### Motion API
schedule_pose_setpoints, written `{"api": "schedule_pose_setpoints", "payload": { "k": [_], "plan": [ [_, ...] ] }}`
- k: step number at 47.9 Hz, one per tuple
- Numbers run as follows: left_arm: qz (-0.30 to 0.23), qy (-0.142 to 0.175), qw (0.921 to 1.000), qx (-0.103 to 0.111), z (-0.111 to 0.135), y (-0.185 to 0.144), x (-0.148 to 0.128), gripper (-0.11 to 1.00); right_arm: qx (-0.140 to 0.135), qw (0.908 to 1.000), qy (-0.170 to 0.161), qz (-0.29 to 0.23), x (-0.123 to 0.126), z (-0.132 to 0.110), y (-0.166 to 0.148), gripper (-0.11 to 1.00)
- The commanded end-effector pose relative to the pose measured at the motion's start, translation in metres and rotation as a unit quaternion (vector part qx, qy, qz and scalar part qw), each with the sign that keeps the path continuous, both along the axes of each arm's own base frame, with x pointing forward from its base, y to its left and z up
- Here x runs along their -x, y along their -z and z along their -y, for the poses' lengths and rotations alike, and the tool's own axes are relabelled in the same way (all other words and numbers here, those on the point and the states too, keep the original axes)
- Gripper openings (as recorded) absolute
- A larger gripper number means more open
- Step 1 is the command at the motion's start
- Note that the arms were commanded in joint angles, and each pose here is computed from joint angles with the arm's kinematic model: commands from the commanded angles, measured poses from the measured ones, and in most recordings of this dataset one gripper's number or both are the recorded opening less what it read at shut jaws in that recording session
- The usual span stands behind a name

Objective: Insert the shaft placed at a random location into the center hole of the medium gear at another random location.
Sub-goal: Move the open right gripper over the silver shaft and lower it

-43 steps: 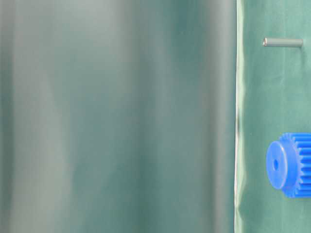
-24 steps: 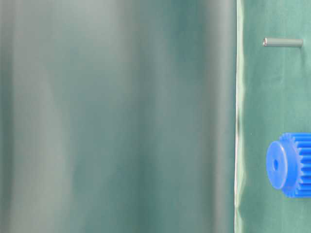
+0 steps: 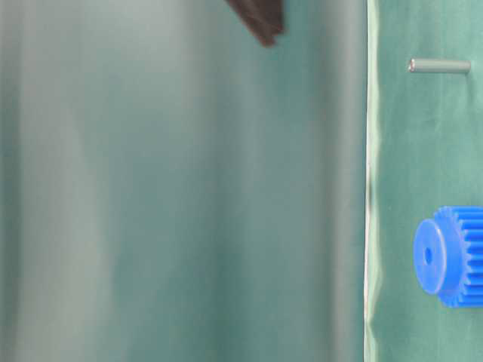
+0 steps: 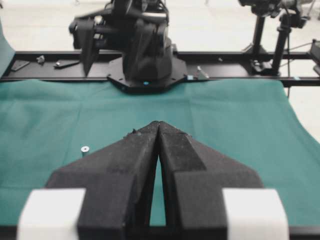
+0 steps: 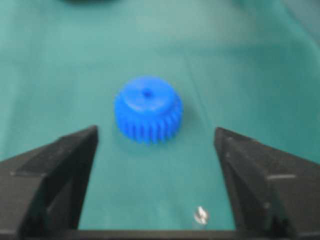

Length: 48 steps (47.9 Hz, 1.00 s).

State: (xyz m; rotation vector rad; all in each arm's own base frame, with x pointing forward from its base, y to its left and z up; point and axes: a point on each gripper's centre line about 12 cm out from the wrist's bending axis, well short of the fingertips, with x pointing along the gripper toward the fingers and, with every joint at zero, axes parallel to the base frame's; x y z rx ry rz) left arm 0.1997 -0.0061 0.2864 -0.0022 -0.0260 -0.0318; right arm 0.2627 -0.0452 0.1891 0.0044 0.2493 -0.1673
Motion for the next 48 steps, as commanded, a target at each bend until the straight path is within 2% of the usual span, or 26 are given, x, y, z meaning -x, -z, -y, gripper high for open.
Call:
{"api": "schedule_pose_setpoints", "payload": {
  "k": [1, 10, 30, 41, 48],
  "plan": [
    [0.01, 0.001, 0.9999, -0.001, 0.0, -0.008, -0.003, 0.0, 0.011, 0.9999, 0.008, -0.001, -0.008, 0.008, 0.007, 0.86],
    [0.01, -0.001, 0.9999, -0.002, 0.0, -0.008, -0.003, 0.0, 0.008, 0.9996, 0.02, -0.018, -0.015, 0.016, 0.031, 0.86],
    [-0.001, -0.006, 1.0, -0.002, -0.002, -0.005, -0.003, 0.0, -0.015, 0.9962, 0.056, -0.064, -0.023, 0.029, 0.083, 0.86],
    [-0.005, -0.006, 1.0, -0.002, -0.002, -0.004, -0.003, 0.0, -0.019, 0.9949, 0.062, -0.077, -0.026, 0.031, 0.094, 0.86],
    [-0.011, -0.006, 0.9999, -0.002, -0.002, -0.002, -0.003, 0.0, -0.019, 0.995, 0.062, -0.076, -0.027, 0.032, 0.094, 0.81]
  ]
}}
